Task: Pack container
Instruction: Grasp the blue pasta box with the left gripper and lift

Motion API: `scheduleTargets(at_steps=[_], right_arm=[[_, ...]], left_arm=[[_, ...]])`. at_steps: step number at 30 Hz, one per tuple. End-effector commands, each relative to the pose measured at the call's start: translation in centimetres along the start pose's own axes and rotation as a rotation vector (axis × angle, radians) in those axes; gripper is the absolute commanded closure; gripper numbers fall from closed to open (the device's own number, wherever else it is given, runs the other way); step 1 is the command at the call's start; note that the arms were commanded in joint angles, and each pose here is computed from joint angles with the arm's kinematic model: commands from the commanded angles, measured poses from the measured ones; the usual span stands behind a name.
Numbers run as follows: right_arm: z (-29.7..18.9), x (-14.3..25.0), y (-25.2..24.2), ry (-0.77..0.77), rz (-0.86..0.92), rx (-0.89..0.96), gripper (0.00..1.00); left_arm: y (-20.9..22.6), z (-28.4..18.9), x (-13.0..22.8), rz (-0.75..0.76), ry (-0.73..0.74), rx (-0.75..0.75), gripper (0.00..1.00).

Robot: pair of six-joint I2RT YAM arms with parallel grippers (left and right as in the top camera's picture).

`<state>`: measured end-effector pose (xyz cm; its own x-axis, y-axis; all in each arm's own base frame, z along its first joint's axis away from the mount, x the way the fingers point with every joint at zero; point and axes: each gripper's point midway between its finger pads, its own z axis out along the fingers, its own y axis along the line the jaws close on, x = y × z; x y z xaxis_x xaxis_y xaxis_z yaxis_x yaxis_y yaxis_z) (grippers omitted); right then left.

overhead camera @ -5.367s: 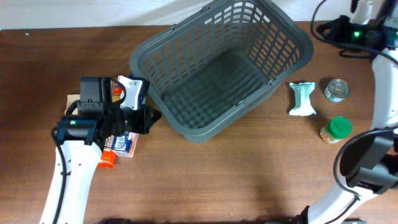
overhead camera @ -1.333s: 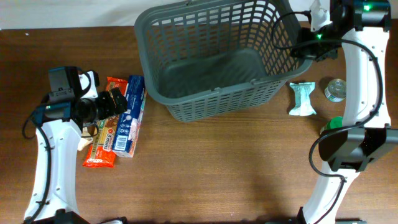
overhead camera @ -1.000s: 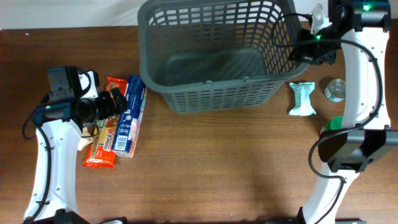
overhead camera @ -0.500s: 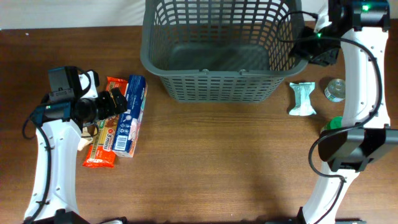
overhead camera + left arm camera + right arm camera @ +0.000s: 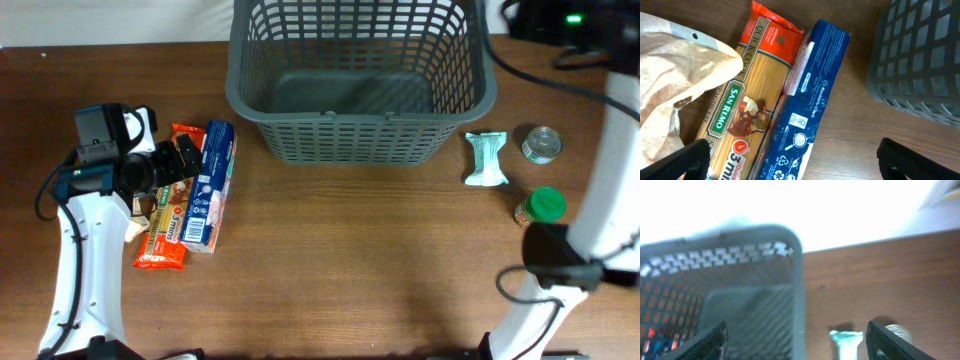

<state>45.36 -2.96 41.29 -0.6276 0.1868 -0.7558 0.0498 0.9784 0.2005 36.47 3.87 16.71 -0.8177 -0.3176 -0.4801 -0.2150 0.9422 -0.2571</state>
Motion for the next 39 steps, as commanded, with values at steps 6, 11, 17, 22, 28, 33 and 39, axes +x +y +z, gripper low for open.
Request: scheduleTargets(at_steps=[6, 11, 17, 22, 28, 33, 39], right_arm=[[-13.3, -2.0, -8.4, -0.25, 0.163, 0.212, 0.01], [-15.3, -1.6, -12.0, -0.278, 0.245, 0.295, 0.01], [-15.3, -1.4, -13.0, -0.275, 0.262, 0.316, 0.01], [-15.3, -1.4, -13.1, -0.274, 0.262, 0.316, 0.01], [-15.2, -1.4, -13.1, -0.273, 0.262, 0.316, 0.01], [-15.2, -1.4, -13.1, -0.273, 0.262, 0.316, 0.01], [-15.2, -1.4, -13.1, -0.273, 0.262, 0.316, 0.01]], left_arm=[[-0.4, -0.2, 0.7, 0.029, 0.043, 0.028, 0.01], [-0.4, -0.1, 2.9, 0.225, 0.133, 0.031, 0.03], [-0.4, 2.4, 4.6, 0.383, 0.234, -0.037, 0.16], [0.8, 7.1, 6.7, 0.49, 0.373, -0.213, 0.16], [2.1, 10.3, 7.9, 0.438, 0.435, -0.247, 0.16], [2.7, 12.5, 9.0, 0.435, 0.479, -0.249, 0.25], [2.7, 12.6, 9.2, 0.435, 0.495, -0.25, 0.98]])
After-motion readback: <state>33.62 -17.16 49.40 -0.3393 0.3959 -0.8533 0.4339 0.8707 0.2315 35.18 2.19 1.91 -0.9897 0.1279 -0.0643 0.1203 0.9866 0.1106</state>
